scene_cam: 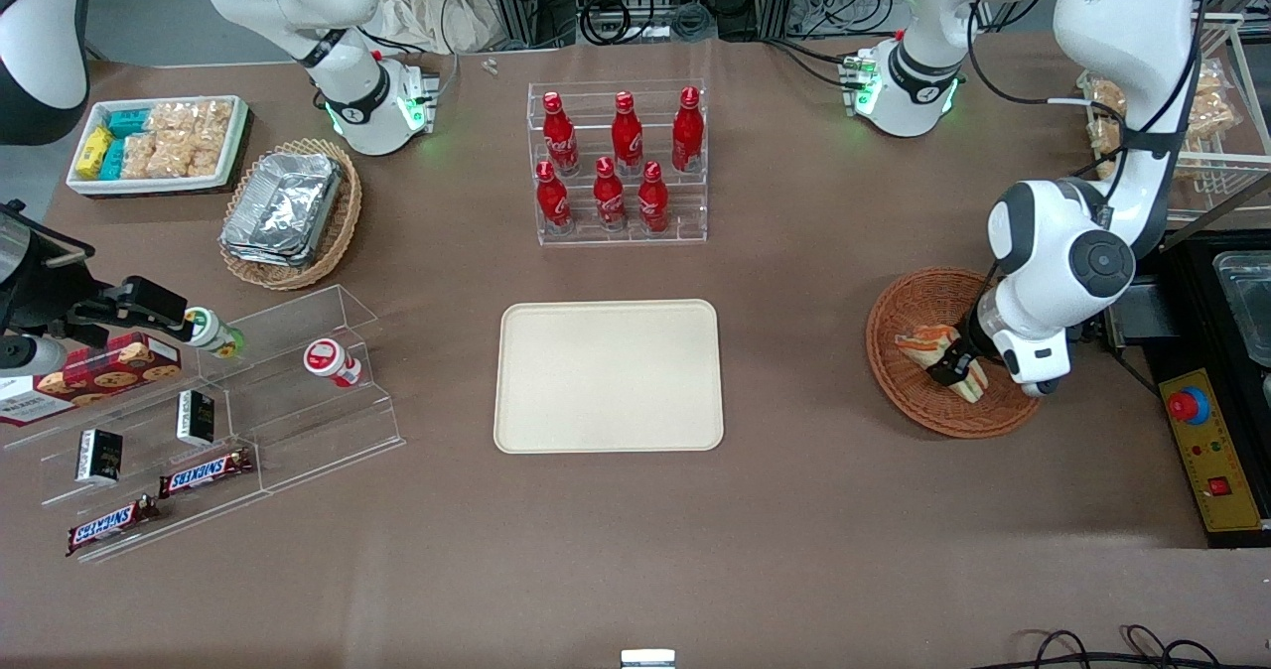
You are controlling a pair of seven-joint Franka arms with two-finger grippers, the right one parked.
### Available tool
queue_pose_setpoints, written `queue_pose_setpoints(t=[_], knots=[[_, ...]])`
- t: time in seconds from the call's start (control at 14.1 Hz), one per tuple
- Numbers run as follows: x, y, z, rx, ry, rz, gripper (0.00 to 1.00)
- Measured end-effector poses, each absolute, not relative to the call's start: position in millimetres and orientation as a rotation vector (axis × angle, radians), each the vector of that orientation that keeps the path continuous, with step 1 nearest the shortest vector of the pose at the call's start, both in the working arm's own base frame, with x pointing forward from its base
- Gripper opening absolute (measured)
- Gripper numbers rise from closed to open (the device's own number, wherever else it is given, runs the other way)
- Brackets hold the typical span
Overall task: Place sandwich from basket to tray
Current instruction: 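Lift the gripped sandwich up out of the basket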
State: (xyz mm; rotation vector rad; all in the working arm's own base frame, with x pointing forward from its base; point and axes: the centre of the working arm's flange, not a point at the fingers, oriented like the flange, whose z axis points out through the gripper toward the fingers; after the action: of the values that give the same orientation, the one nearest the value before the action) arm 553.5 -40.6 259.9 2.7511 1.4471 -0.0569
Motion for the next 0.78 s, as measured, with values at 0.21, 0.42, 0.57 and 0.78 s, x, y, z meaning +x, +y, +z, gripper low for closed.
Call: queue_pose_setpoints(t=[0.21, 0.42, 0.57, 0.78], knots=[[552.4, -40.8, 261.1, 2.754, 1.452, -0.071, 0.47], [551.1, -42.0, 286.3, 2.758, 1.473, -0.114, 0.3], [553.9, -43.3, 328.5, 2.765, 1.486, -0.163, 0.26], [565.7, -47.7, 415.0, 2.777, 1.475, -0.196, 0.2]])
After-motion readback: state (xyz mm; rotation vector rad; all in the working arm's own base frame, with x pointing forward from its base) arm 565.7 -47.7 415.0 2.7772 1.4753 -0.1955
